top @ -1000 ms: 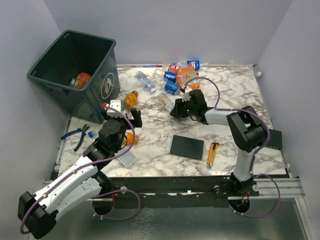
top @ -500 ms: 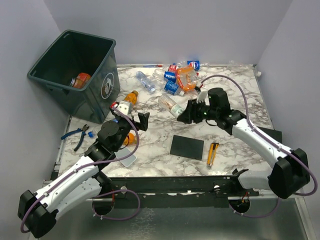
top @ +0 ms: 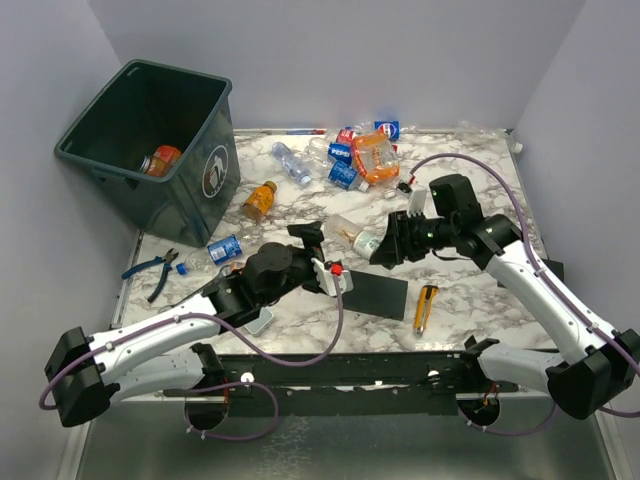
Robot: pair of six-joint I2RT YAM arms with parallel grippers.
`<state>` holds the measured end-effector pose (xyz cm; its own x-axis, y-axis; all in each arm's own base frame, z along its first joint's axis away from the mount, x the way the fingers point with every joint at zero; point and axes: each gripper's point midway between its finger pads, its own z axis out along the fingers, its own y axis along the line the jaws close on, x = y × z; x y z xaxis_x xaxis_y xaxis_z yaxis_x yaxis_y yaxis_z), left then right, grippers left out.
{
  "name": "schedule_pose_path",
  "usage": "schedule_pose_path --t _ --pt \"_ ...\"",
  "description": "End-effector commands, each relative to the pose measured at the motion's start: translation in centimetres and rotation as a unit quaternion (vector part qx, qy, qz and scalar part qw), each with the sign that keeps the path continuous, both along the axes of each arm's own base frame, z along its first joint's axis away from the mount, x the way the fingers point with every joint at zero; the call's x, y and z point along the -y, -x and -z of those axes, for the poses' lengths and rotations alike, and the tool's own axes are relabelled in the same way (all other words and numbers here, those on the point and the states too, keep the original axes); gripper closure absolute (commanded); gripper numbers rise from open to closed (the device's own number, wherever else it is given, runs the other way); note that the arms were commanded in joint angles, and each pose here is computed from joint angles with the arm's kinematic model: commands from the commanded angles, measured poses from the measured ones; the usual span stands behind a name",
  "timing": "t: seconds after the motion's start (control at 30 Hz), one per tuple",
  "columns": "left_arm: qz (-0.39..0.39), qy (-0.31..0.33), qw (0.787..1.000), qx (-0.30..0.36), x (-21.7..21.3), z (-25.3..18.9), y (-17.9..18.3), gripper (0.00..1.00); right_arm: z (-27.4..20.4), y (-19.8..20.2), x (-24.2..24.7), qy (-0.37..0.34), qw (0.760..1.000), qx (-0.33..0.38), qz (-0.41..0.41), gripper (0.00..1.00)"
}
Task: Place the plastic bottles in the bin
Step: Pick up the plastic bottle at the center of the board.
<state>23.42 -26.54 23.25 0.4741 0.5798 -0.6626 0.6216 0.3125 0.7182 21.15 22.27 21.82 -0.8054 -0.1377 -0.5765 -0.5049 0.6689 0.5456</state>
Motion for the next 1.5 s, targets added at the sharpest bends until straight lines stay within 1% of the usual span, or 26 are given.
schedule_pose_path --t 0.0,0.07,0.23,0.57,0.63,0.73,0.93,0.97,1.0,1.03,1.1,1.13,1.17,1.2,1.33,1.4,1.47 --pt "0.021 -0.113 0.989 0.098 0.9 -1.1 -1.5 0.01 -1.3 2.9 -0.5 -0.025 0.998 -0.030 -0.053 0.99" --pt "0.024 -0.122 0.986 0.111 1.6 -1.6 -1.8 0.02 -1.8 3.2 -0.7 -0.032 0.997 -0.028 -0.060 0.99" --pt "0.041 -0.109 0.984 0.134 3.4 -3.5 -2.0 0.07 -2.1 3.6 -0.8 -0.035 0.997 -0.026 -0.069 0.99" --pt "0.080 -0.119 0.982 0.120 5.7 -2.0 -1.0 0.21 -4.7 4.1 -2.0 -0.081 0.992 -0.010 -0.098 1.00" --pt "0.084 -0.121 0.982 0.119 5.8 -1.8 -0.9 0.26 -5.2 4.2 -2.2 -0.091 0.990 -0.008 -0.104 1.00" --pt "0.086 -0.115 0.983 0.117 6.0 -1.9 -0.7 0.40 -6.0 4.2 -2.4 -0.099 0.989 -0.002 -0.110 1.00" --pt "0.087 -0.074 0.988 0.105 5.9 -2.6 0.0 0.64 -7.4 4.1 -2.5 -0.108 0.988 0.015 -0.110 0.99" --pt "0.087 -0.063 0.989 0.099 5.9 -2.8 0.1 0.68 -7.7 4.1 -2.5 -0.109 0.988 0.020 -0.109 0.94" --pt "0.087 -0.052 0.990 0.093 5.9 -3.0 0.3 0.71 -8.1 4.0 -2.5 -0.111 0.988 0.025 -0.108 0.82" --pt "0.088 -0.041 0.992 0.084 5.9 -3.1 0.5 0.73 -8.5 4.0 -2.5 -0.115 0.987 0.033 -0.108 0.65" --pt "0.090 -0.013 0.994 0.060 5.9 -3.4 1.1 0.78 -9.6 3.8 -2.4 -0.121 0.986 0.056 -0.104 0.28" --pt "0.094 0.002 0.995 0.047 6.0 -3.6 1.4 0.79 -10.2 3.7 -2.2 -0.123 0.985 0.072 -0.097 0.14" --pt "0.094 0.019 0.995 0.030 6.0 -3.8 1.7 0.81 -10.8 3.4 -2.1 -0.123 0.985 0.087 -0.088 0.07" --pt "0.110 0.036 0.993 0.011 6.4 -3.9 2.5 0.82 -11.4 3.2 -1.8 -0.125 0.983 0.106 -0.078 0.01" --pt "0.138 0.105 0.982 -0.072 7.1 -4.0 4.7 0.86 -14.4 2.0 -0.4 -0.130 0.972 0.194 -0.018 0.00" --pt "0.147 0.149 0.970 -0.123 7.5 -4.3 5.8 0.87 -15.8 1.1 1.1 -0.142 0.961 0.232 0.052 0.00" --pt "0.158 0.197 0.952 -0.171 7.8 -5.0 6.9 0.88 -17.1 0.6 2.6 -0.167 0.941 0.271 0.111 0.00"
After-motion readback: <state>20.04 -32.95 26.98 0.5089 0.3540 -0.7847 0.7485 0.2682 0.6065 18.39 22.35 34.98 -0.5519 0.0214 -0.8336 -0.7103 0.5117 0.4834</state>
